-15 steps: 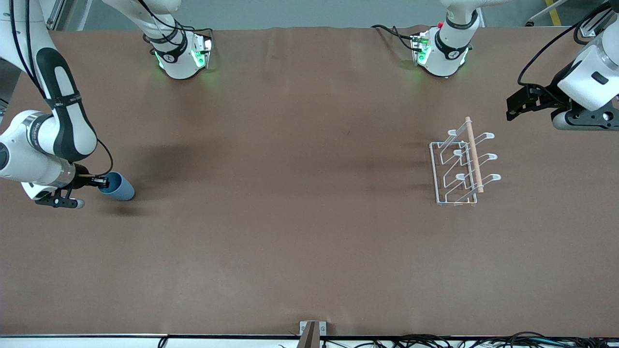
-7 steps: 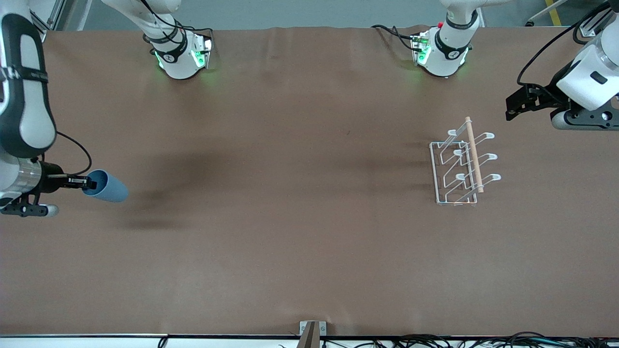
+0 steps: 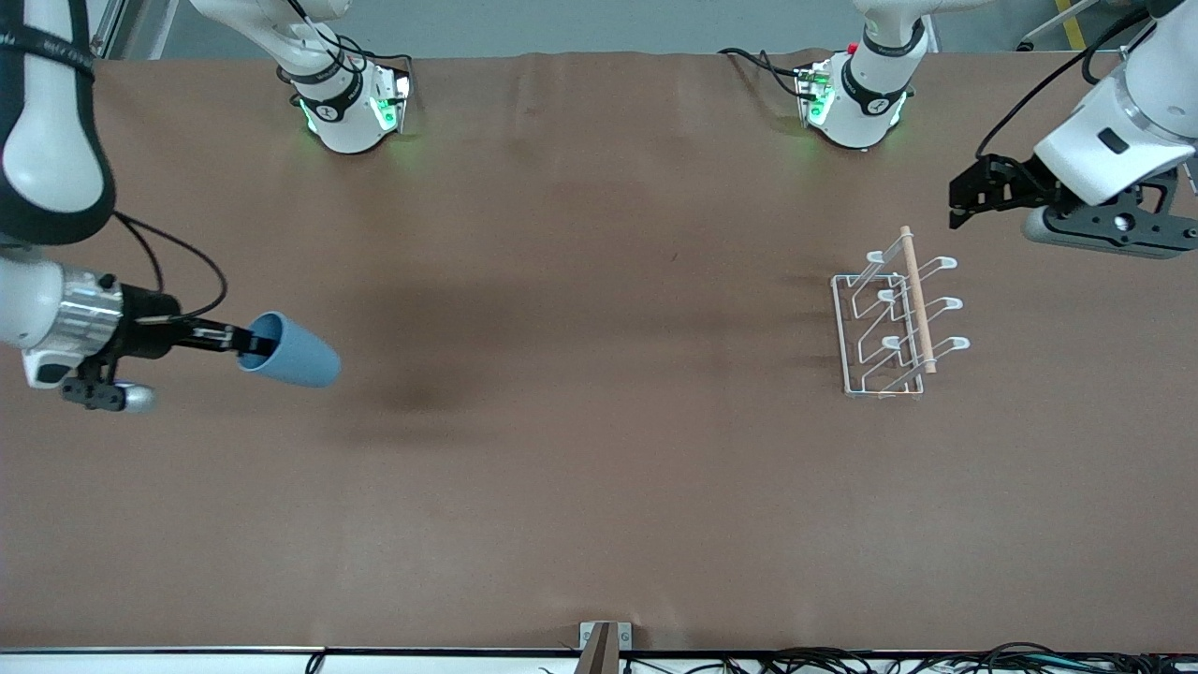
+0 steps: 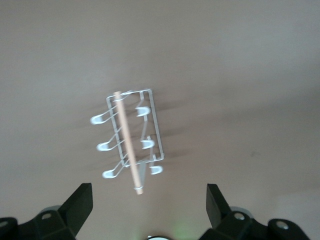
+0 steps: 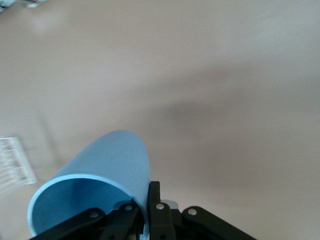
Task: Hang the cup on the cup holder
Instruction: 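Lift the blue cup with the right gripper while the left gripper approaches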
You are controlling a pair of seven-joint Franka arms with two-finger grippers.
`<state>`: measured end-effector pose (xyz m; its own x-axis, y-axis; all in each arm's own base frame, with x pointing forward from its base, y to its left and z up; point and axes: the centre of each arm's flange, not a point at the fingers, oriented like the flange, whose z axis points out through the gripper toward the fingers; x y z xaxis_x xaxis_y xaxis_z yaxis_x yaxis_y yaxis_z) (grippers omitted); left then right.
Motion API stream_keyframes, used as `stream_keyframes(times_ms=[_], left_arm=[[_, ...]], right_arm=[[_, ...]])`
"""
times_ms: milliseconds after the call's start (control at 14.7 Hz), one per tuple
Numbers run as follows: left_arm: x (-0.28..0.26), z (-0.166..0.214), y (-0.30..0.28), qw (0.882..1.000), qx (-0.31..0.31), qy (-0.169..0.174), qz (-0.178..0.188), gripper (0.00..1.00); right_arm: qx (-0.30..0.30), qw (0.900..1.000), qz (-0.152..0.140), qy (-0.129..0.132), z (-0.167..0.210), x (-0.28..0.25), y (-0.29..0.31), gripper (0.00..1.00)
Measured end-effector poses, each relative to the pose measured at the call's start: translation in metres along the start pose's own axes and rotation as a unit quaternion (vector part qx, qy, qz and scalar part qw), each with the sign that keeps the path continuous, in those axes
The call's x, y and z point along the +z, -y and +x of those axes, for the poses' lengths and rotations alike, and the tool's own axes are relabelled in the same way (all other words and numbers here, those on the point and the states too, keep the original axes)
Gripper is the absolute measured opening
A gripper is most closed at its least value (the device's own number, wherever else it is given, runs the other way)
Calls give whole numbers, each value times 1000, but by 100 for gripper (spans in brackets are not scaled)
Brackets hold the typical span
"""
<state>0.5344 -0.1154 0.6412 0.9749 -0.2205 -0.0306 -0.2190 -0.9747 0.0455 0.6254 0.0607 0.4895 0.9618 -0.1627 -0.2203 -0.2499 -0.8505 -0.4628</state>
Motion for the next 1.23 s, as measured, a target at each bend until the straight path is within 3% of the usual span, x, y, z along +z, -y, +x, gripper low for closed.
stream_keyframes(times_ms=[272, 409, 681, 953, 1226], left_arm=[[-26, -3, -49, 997, 54, -26, -39, 100], [-40, -6, -83, 993, 89, -45, -63, 100], [-61, -14, -180, 974, 170, -122, -83, 100], [-44, -4, -257, 951, 230, -171, -120, 100], [-9, 9, -313, 932, 283, -199, -103, 100]], right_arm=[[16, 988, 146, 37, -14, 12, 55, 5], [19, 979, 194, 54, -19, 16, 71, 5], [27, 957, 272, 99, -33, 40, 106, 5], [24, 941, 308, 139, -51, 64, 137, 5], [7, 937, 303, 176, -75, 92, 168, 5]])
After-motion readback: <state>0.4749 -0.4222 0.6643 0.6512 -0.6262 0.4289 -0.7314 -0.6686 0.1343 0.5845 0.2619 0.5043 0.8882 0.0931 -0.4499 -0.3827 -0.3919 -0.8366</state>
